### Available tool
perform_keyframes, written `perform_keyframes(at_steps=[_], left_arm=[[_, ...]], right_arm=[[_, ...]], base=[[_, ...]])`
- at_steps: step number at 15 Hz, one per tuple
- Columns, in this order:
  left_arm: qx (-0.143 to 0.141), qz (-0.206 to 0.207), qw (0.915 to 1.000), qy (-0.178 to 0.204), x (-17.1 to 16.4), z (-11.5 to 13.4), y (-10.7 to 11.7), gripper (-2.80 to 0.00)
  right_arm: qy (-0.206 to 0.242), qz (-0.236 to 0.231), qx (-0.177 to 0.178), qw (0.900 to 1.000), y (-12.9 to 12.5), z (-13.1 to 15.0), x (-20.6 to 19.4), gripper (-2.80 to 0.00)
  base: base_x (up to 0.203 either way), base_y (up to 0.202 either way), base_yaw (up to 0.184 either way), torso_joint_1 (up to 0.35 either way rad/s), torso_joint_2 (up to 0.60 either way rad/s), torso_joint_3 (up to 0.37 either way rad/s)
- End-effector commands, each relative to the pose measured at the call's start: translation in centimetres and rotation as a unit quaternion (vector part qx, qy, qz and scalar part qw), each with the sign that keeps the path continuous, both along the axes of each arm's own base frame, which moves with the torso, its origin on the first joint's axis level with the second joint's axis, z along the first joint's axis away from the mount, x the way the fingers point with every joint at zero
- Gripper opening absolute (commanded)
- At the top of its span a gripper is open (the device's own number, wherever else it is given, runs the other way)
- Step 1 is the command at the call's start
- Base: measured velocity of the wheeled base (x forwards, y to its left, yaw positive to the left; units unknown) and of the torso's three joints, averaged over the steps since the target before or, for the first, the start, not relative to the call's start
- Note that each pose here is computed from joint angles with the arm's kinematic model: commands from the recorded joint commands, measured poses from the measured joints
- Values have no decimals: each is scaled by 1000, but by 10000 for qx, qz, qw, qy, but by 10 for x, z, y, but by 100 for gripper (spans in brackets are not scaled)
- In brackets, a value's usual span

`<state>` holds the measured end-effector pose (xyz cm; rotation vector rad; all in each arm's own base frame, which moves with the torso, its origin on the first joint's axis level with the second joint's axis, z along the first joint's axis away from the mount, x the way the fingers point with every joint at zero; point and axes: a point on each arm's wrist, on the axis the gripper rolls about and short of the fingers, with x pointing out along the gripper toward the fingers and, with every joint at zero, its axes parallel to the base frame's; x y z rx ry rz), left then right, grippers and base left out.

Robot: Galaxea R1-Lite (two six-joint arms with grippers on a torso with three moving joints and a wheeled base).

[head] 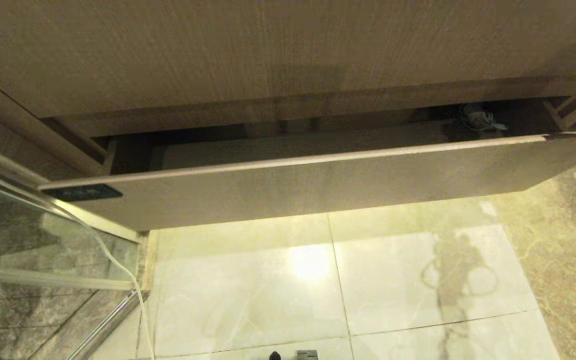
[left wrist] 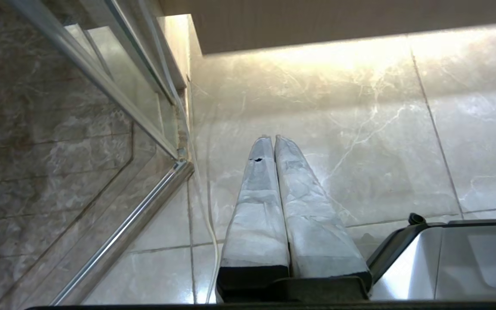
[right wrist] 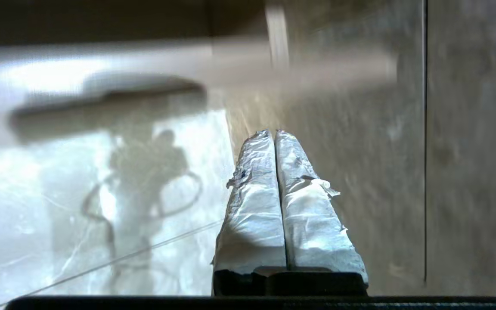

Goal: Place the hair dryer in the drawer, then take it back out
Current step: Close the drawer, then pull open the drawer

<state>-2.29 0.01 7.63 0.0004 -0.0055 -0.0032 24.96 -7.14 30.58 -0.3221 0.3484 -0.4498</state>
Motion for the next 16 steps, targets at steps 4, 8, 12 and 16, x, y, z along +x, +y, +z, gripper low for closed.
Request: perform_keyframes(at_steps=[4, 8, 12, 16], left_arm=[[-2, 8, 10000, 4, 0, 0, 0, -280], [-2, 8, 10000, -1, 0, 0, 0, -280], [-2, 8, 10000, 3, 0, 0, 0, -280], [-2, 8, 10000, -3, 0, 0, 0, -280]], right_arm=[[280, 549, -329, 9976, 17, 9, -58, -280], [1021, 716, -485, 9910, 26, 3, -91, -280], [1360, 2152, -688, 9646, 48, 5, -102, -280], [1543, 4643, 58, 8721, 64, -6, -84, -280]], base=[[0, 0, 0, 0, 0, 0], [0, 0, 0, 0, 0, 0], [0, 0, 0, 0, 0, 0], [0, 0, 0, 0, 0, 0]])
